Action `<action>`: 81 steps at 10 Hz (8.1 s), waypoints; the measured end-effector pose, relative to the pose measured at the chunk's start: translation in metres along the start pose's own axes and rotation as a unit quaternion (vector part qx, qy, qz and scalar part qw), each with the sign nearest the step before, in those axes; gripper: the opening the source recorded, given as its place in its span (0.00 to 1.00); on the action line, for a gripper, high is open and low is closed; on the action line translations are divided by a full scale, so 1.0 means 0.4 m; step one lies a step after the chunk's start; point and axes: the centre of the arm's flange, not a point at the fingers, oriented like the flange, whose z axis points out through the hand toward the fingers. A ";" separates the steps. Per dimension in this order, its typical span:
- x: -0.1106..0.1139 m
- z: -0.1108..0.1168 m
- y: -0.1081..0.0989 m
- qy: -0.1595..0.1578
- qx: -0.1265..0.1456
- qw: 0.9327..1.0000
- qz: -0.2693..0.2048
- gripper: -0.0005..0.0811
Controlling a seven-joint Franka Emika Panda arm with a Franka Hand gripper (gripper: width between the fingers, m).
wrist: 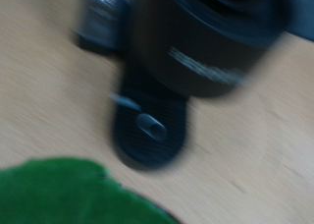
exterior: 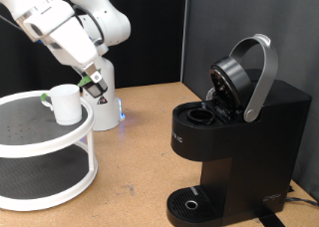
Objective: Make a cup of coffee with the keurig machine
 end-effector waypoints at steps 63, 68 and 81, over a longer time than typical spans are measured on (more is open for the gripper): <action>0.410 0.411 -0.058 -0.069 0.009 0.994 0.085 0.58; 0.413 0.419 -0.056 -0.069 0.006 0.994 0.085 0.58; 0.428 0.402 -0.069 -0.015 0.042 0.997 0.067 0.99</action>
